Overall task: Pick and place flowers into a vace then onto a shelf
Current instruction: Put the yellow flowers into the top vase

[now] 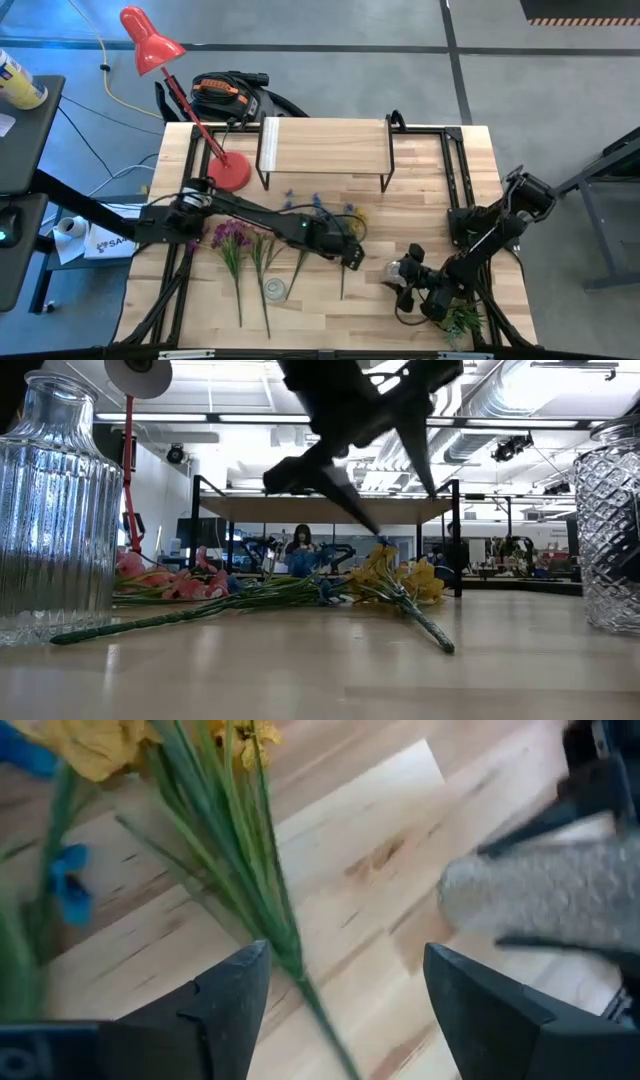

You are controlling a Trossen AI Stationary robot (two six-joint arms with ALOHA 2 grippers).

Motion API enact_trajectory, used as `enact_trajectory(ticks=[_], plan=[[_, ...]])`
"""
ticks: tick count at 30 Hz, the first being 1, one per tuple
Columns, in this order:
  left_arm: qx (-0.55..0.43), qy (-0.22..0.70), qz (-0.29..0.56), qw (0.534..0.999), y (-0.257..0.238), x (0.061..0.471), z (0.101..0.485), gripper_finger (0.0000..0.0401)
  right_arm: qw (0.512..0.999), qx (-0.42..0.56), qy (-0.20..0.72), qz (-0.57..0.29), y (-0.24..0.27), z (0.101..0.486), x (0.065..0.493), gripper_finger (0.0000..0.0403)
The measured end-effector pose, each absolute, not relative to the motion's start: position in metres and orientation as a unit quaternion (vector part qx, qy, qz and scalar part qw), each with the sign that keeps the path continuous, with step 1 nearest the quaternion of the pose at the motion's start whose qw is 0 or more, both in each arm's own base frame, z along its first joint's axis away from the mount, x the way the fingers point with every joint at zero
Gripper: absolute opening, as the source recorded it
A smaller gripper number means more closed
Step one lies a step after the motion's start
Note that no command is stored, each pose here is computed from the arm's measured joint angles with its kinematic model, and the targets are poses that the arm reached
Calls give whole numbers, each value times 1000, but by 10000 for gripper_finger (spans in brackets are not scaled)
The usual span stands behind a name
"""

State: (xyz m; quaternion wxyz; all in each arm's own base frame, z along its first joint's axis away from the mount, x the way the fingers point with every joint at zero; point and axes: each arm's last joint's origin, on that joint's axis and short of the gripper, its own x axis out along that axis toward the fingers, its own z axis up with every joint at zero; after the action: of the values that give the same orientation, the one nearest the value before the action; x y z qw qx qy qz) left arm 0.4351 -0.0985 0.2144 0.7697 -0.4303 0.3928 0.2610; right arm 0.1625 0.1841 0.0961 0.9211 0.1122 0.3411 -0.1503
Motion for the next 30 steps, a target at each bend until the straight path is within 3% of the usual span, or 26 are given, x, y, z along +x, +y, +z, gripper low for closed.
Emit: enact_trajectory(ticks=[5, 14, 20, 25, 30], plan=[[-454, 425, 281, 731, -98, 438, 197, 291, 922, 105, 340, -152, 183, 96, 163, 256], [-456, 417, 303, 725, -88, 444, 182, 315, 924, 95, 340, -151, 183, 96, 163, 256], [-470, 414, 297, 721, -78, 457, 160, 311, 924, 87, 337, -156, 182, 96, 163, 256], [-454, 422, 320, 717, -74, 456, 152, 286, 924, 82, 337, -159, 181, 95, 162, 256], [-399, 430, 339, 735, -72, 452, 150, 223, 924, 80, 339, -159, 181, 95, 162, 256]])
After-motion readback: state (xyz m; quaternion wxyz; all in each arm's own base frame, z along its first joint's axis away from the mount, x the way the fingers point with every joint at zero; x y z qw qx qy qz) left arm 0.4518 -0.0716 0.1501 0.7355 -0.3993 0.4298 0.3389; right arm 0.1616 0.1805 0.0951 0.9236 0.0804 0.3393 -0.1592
